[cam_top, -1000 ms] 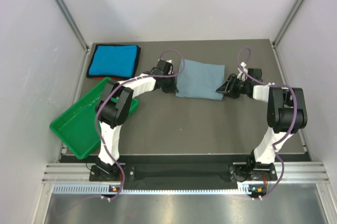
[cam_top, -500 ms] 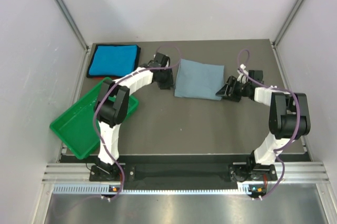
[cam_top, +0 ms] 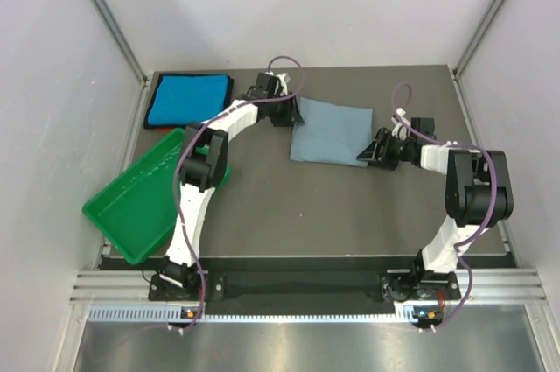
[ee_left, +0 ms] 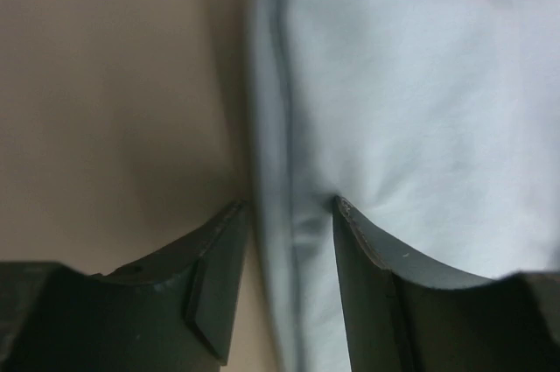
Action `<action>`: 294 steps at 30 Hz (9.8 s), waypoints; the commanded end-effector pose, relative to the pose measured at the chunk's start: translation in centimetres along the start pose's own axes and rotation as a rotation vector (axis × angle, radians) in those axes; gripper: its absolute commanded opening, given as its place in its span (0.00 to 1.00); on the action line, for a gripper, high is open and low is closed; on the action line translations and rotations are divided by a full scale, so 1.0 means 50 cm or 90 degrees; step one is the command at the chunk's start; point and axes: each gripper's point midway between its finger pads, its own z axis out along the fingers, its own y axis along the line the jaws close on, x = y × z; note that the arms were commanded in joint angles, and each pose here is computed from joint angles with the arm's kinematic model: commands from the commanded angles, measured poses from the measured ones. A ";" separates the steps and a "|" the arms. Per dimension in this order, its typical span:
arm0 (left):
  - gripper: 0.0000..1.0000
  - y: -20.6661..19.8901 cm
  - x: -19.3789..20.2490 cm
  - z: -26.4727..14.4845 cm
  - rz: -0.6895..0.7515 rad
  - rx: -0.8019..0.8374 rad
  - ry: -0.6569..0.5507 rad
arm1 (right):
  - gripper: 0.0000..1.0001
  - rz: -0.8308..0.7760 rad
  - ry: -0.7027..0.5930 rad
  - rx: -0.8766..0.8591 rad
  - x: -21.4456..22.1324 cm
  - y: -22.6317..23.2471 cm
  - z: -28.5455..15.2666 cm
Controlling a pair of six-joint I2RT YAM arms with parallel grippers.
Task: Fold and stack the t-shirts
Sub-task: Fold the tshirt, then neatly place the folded tshirt to the corner
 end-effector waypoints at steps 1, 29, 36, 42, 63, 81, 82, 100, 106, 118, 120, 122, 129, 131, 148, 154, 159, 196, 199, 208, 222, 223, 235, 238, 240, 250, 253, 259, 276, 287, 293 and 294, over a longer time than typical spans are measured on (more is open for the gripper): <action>0.51 -0.030 -0.050 0.013 0.046 0.073 -0.043 | 0.57 -0.037 -0.011 -0.018 -0.016 0.012 0.010; 0.00 0.097 -0.083 0.046 -0.071 0.017 -0.084 | 0.16 -0.010 -0.011 0.044 -0.029 -0.015 0.012; 0.29 0.019 -0.180 -0.067 -0.057 0.046 -0.136 | 0.52 0.003 -0.016 0.106 -0.081 0.031 -0.060; 0.40 -0.034 -0.207 -0.151 -0.039 0.056 -0.151 | 0.38 -0.022 -0.010 0.085 -0.138 0.083 -0.085; 0.35 -0.091 0.101 -0.020 -0.004 0.090 0.048 | 0.15 -0.024 0.027 -0.117 -0.214 0.052 0.067; 0.37 -0.069 0.082 -0.089 -0.017 0.039 0.030 | 0.14 -0.066 0.099 -0.231 -0.094 0.252 0.135; 0.37 -0.057 0.099 -0.079 -0.026 0.032 0.043 | 0.13 -0.052 0.116 -0.222 -0.074 0.224 0.160; 0.35 0.015 0.124 -0.083 -0.043 -0.079 0.091 | 0.10 -0.071 0.107 -0.232 -0.127 0.276 0.100; 0.34 0.032 0.131 -0.076 -0.053 -0.094 0.100 | 0.10 -0.029 0.123 -0.218 -0.066 0.194 0.121; 0.34 0.009 0.033 -0.104 -0.039 -0.090 0.024 | 0.20 -0.054 0.061 -0.186 -0.139 0.182 0.071; 0.34 -0.027 -0.026 -0.115 -0.026 -0.051 -0.019 | 0.27 -0.070 0.016 -0.161 -0.181 0.190 0.039; 0.34 -0.069 -0.082 -0.115 -0.007 0.010 -0.072 | 0.37 -0.072 -0.019 -0.127 -0.207 0.174 0.019; 0.33 -0.168 -0.119 -0.068 -0.008 0.223 -0.110 | 0.52 -0.085 -0.094 -0.020 -0.268 0.092 -0.014; 0.33 -0.162 -0.119 -0.042 -0.005 0.242 -0.114 | 0.53 -0.077 -0.098 0.002 -0.277 0.063 -0.014; 0.32 0.012 -0.144 0.093 -0.097 0.121 -0.148 | 0.42 -0.067 -0.038 0.047 -0.232 -0.080 0.067; 0.31 0.030 -0.110 0.105 -0.107 0.116 -0.108 | 0.16 -0.045 -0.047 0.035 -0.240 -0.101 0.076; 0.39 -0.006 -0.132 0.042 -0.074 0.146 -0.085 | 0.29 -0.050 -0.067 0.012 -0.265 -0.057 0.043; 0.44 0.047 0.113 0.084 -0.033 0.022 0.076 | 0.70 -0.056 -0.095 0.003 -0.200 0.037 -0.053; 0.34 0.036 0.110 0.086 -0.036 0.027 0.072 | 0.70 -0.052 -0.095 -0.002 -0.197 0.041 -0.055; 0.00 -0.120 0.037 0.021 -0.028 0.013 0.002 | 0.70 -0.037 -0.099 -0.016 -0.171 0.050 -0.062; 0.00 -0.078 0.125 -0.067 -0.109 -0.172 -0.034 | 0.70 -0.024 -0.079 0.036 -0.132 0.035 -0.087; 0.00 -0.072 0.128 -0.067 -0.115 -0.174 -0.028 | 0.70 -0.027 -0.081 0.037 -0.133 0.038 -0.089; 0.40 -0.014 0.134 -0.070 -0.139 -0.173 -0.015 | 0.70 -0.031 -0.092 0.048 -0.142 0.048 -0.108; 0.44 0.002 0.137 -0.062 -0.138 -0.179 -0.014 | 0.70 -0.030 -0.092 0.046 -0.143 0.051 -0.108; 0.44 0.015 0.142 -0.050 -0.139 -0.185 -0.007 | 0.70 -0.031 -0.092 0.043 -0.143 0.053 -0.108; 0.26 -0.018 0.186 -0.001 -0.146 -0.121 0.047 | 0.70 -0.032 -0.091 0.040 -0.148 0.056 -0.109; 0.06 -0.020 0.179 0.002 -0.137 -0.118 0.046 | 0.70 -0.030 -0.090 0.036 -0.143 0.058 -0.107; 0.00 -0.046 0.085 -0.061 -0.025 -0.159 0.031 | 0.70 -0.031 -0.087 0.026 -0.127 0.069 -0.105; 0.00 -0.047 -0.014 -0.184 0.085 -0.254 -0.033 | 0.71 -0.026 -0.104 0.008 -0.132 0.086 -0.109; 0.00 0.001 -0.111 -0.341 0.250 -0.288 -0.044 | 0.71 -0.036 -0.111 -0.019 -0.130 0.117 -0.107; 0.00 0.031 -0.192 -0.449 0.357 -0.371 -0.105 | 0.71 -0.043 -0.117 -0.051 -0.130 0.147 -0.100; 0.00 0.038 -0.211 -0.470 0.385 -0.393 -0.117 | 0.71 -0.041 -0.116 -0.054 -0.129 0.151 -0.097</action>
